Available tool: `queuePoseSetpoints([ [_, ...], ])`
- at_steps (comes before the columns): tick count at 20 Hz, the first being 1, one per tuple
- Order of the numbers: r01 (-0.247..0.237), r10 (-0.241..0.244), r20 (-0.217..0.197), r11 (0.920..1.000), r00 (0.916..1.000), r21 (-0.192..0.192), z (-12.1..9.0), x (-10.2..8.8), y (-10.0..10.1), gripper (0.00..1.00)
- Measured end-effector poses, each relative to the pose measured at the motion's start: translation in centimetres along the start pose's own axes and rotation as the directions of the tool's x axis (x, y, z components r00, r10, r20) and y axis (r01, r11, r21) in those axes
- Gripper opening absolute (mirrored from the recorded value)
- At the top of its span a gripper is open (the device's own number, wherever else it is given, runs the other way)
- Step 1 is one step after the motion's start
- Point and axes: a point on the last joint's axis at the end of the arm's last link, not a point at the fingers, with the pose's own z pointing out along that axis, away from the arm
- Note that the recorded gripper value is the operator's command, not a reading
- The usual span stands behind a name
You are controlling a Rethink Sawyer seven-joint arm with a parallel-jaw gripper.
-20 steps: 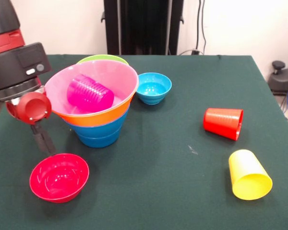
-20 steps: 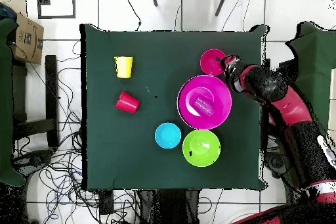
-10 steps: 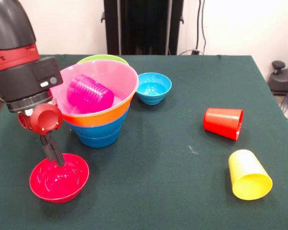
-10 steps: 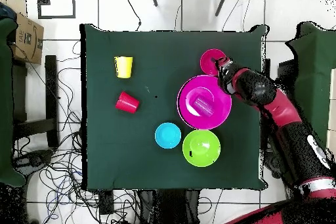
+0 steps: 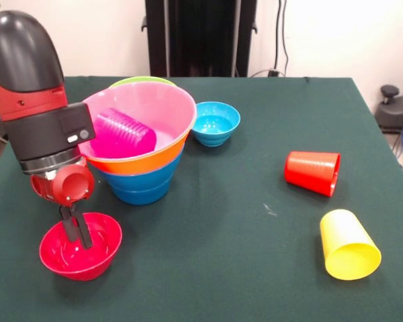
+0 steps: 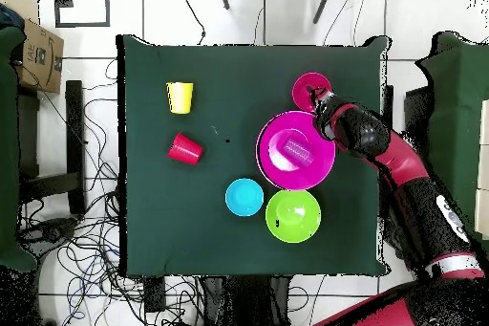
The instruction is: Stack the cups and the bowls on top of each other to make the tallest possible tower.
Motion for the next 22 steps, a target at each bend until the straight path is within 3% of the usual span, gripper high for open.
queuePoseSetpoints([
  [5,-0.005,0.005,-0.003,1.0000,1.0000,0.001,0.2,0.1,-0.8,1.00],
  [11,-0.005,0.005,-0.038,0.9998,0.9992,0.019,-1.5,-0.3,-1.4,1.00],
  [15,0.005,-0.002,-0.082,0.9993,0.9966,0.036,-3.9,-0.9,-1.2,1.00],
  [17,0.012,-0.007,-0.112,0.9987,0.9936,0.049,-6.1,-1.6,-0.9,1.00],
  [22,0.020,-0.012,-0.126,0.9982,0.9920,0.057,-8.5,-2.7,-0.7,1.00],
])
